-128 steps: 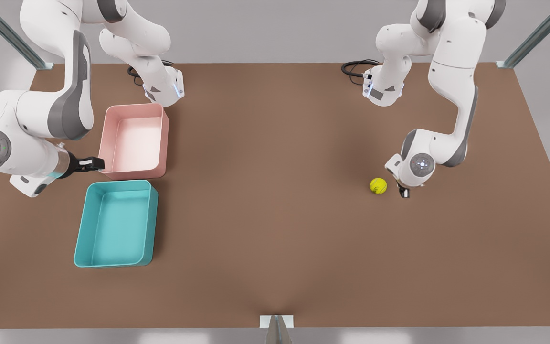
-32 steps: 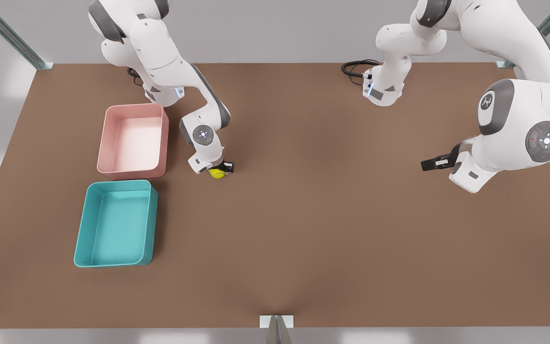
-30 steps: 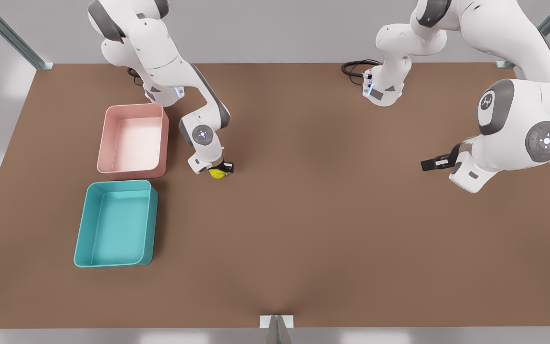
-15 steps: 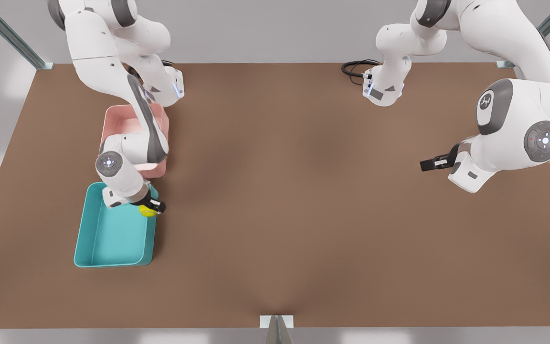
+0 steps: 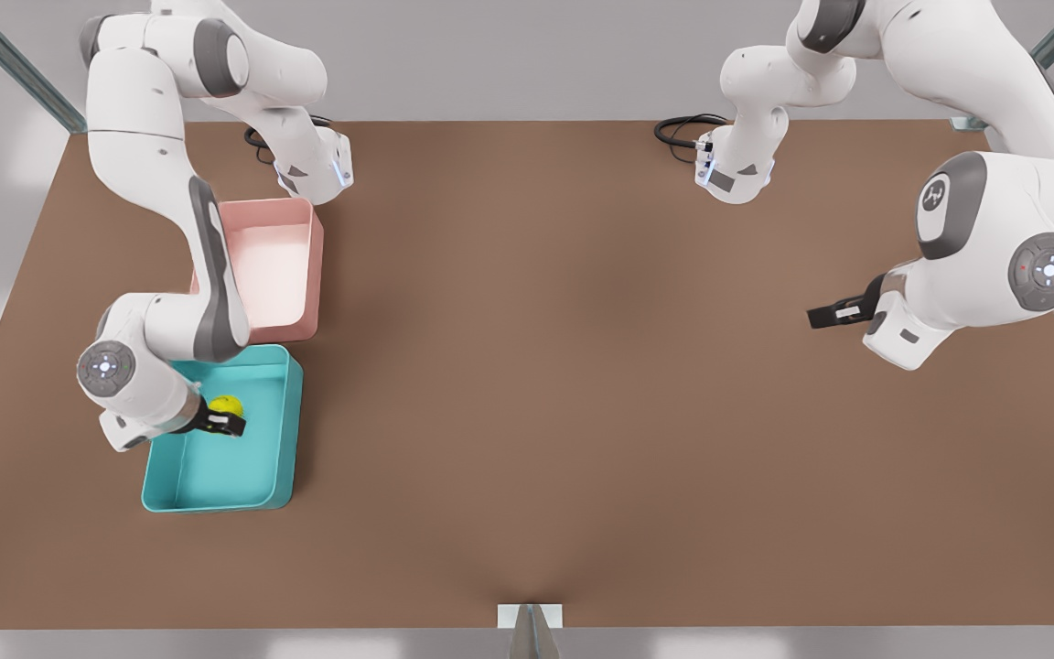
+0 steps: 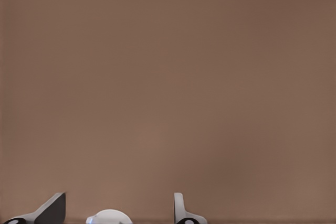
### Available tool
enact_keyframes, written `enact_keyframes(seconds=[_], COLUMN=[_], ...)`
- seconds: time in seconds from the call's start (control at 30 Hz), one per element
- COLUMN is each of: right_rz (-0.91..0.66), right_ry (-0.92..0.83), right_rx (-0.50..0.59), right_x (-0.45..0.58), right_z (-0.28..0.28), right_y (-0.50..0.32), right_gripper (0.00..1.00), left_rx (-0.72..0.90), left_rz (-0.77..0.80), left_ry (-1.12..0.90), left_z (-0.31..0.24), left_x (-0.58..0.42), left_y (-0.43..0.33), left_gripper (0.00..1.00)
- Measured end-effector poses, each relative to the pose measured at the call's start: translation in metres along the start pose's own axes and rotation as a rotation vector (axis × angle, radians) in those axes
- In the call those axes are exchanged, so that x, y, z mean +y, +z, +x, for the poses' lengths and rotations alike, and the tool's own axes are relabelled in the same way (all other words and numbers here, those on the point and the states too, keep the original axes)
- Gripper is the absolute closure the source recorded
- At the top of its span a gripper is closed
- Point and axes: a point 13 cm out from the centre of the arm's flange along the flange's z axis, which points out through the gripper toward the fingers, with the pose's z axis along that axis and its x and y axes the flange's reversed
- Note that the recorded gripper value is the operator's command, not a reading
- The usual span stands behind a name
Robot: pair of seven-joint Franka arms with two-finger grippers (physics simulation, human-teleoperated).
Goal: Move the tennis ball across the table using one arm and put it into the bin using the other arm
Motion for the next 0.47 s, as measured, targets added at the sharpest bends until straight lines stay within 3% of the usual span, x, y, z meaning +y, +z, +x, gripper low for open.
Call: enact_keyframes(seconds=[0.13,0.27,0.47], right_rz=[0.037,0.041,0.019], right_ry=[-0.078,-0.099,-0.119], right_rx=[0.006,0.063,0.150], right_x=[0.013,-0.019,-0.037], right_z=[-0.005,0.075,0.132], right_y=[-0.124,-0.212,-0.225], right_gripper=[0.00,0.00,0.00], left_rx=[-0.006,-0.010,-0.011], left_rz=[-0.001,0.001,0.022], left_ry=[0.004,0.009,0.010], left_z=[0.000,0.000,0.001], left_x=[-0.003,-0.007,-0.010], left_y=[-0.002,-0.001,-0.003], left_gripper=[0.00,0.00,0.00])
